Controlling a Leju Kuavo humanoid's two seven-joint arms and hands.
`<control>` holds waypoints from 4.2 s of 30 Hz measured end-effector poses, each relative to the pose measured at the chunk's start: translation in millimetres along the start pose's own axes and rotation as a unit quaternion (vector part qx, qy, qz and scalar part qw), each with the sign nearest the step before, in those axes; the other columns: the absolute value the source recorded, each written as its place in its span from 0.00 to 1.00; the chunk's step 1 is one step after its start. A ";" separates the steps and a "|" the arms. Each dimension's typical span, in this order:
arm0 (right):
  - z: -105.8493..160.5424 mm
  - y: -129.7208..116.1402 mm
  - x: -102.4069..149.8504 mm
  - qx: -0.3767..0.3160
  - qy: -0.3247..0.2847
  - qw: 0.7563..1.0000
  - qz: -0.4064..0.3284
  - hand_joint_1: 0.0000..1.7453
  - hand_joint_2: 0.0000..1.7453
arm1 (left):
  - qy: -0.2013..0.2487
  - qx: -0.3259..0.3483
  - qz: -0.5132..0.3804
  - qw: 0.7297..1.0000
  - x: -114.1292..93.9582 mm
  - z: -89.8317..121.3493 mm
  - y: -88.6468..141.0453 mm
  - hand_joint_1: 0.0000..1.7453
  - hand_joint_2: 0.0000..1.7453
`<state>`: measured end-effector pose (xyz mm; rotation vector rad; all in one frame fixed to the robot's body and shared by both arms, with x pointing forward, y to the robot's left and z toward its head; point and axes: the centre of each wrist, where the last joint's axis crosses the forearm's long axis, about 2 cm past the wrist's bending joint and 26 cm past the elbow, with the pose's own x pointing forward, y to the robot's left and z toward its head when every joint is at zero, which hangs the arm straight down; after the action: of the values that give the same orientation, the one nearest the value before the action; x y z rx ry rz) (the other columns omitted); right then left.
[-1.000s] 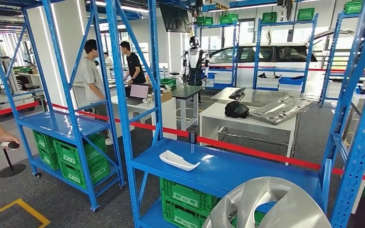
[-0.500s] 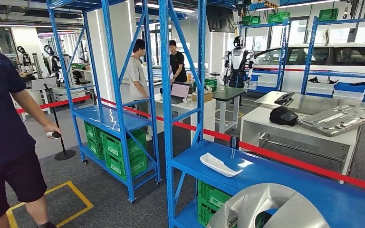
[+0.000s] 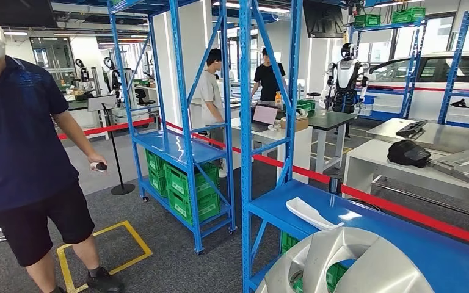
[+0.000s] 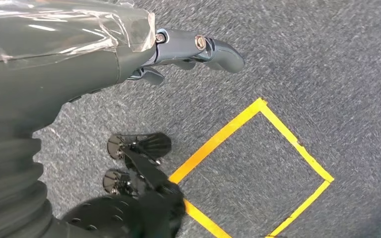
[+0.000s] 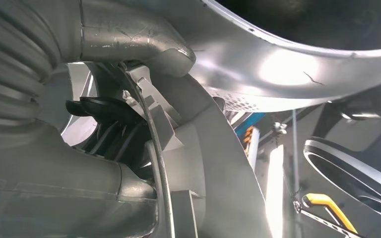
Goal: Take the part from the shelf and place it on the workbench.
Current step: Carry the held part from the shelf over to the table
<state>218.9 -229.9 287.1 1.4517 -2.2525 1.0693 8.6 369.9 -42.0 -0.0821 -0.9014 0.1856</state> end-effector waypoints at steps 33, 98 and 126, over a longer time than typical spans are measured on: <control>10.1 -5.2 -13.8 -0.007 0.005 1.000 -0.026 1.00 1.00 | -0.009 0.008 0.006 1.000 2.9 1.4 11.6 0.00 1.00; 5.6 -1.1 -19.3 -0.007 -0.022 0.998 -0.056 1.00 1.00 | 0.012 0.018 0.003 1.000 3.2 15.2 16.1 0.00 1.00; 4.5 1.3 -22.1 -0.020 -0.025 0.998 -0.057 1.00 1.00 | 0.004 0.024 -0.008 1.000 7.2 12.3 21.1 0.00 1.00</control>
<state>228.9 -217.7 270.9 1.5854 -2.1823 0.9588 0.6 391.9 -31.9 -0.0304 -0.8895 0.1928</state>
